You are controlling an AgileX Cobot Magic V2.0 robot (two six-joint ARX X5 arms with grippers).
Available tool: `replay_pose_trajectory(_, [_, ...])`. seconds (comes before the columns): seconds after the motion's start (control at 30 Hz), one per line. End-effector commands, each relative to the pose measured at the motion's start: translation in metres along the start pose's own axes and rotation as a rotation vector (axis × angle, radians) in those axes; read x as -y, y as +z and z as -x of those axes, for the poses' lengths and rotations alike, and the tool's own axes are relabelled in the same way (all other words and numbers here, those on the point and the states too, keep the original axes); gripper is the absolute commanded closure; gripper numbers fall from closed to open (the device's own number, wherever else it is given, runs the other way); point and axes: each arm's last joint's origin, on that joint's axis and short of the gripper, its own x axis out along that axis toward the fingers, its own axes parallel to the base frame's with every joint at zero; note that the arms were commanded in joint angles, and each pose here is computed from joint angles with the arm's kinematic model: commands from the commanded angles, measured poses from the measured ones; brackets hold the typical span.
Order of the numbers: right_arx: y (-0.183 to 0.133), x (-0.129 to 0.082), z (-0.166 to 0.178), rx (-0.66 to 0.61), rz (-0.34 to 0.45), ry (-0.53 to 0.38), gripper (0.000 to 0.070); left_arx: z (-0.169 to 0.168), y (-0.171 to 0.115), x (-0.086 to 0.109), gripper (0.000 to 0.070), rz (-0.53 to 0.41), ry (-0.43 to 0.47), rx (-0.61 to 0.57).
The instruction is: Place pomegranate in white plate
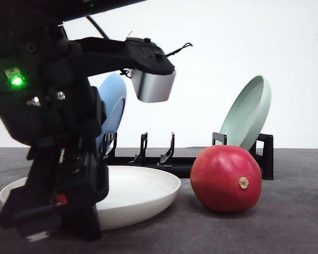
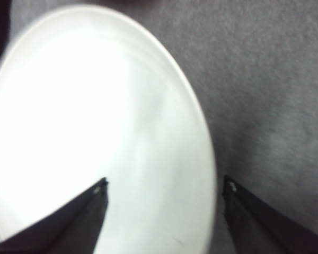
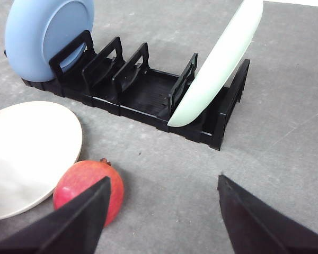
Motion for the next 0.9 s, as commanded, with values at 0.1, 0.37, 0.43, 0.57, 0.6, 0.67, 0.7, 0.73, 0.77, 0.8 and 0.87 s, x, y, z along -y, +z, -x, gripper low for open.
replay_pose_trajectory(0.1, [0.004,-0.001,0.001,0.013,-0.005,0.005,0.0295,0.022,0.01,-0.013,0.0256,0.19,-0.156,0.086])
replay_pose_trajectory(0.37, [0.004,-0.001,0.001,0.013,-0.006,0.005,0.0294,0.049,-0.014,-0.059,0.0258,0.534,-0.302,0.173])
replay_pose_trajectory(0.43, [0.004,-0.001,0.001,0.013,-0.006,0.005,0.0295,0.054,-0.025,-0.074,0.0259,0.621,-0.295,0.175])
replay_pose_trajectory(0.57, [0.004,-0.001,0.001,0.013,-0.012,0.008,0.0294,0.064,-0.051,-0.101,0.0263,0.765,-0.252,0.197])
replay_pose_trajectory(0.6, [0.004,-0.001,0.001,0.013,-0.018,0.009,0.0294,0.067,-0.057,-0.108,0.0264,0.8,-0.234,0.206])
replay_pose_trajectory(0.67, [0.004,-0.001,0.001,0.012,-0.037,0.009,0.0294,0.073,-0.071,-0.119,0.0265,0.862,-0.197,0.22])
replay_pose_trajectory(0.7, [0.004,-0.001,0.001,0.012,-0.048,0.01,0.0294,0.075,-0.078,-0.124,0.0265,0.89,-0.18,0.225])
replay_pose_trajectory(0.73, [0.004,-0.001,0.001,0.012,-0.06,0.01,0.0294,0.078,-0.085,-0.128,0.0265,0.916,-0.165,0.228])
replay_pose_trajectory(0.77, [0.004,-0.001,0.001,0.012,-0.07,0.012,0.0294,0.08,-0.092,-0.132,0.0265,0.942,-0.149,0.23])
replay_pose_trajectory(0.8, [0.004,-0.001,0.001,0.011,-0.079,0.015,0.0294,0.083,-0.099,-0.136,0.0265,0.969,-0.132,0.231])
replay_pose_trajectory(0.87, [0.004,-0.002,0.001,0.009,-0.101,0.032,0.0294,0.087,-0.111,-0.142,0.0265,1.025,-0.096,0.228])
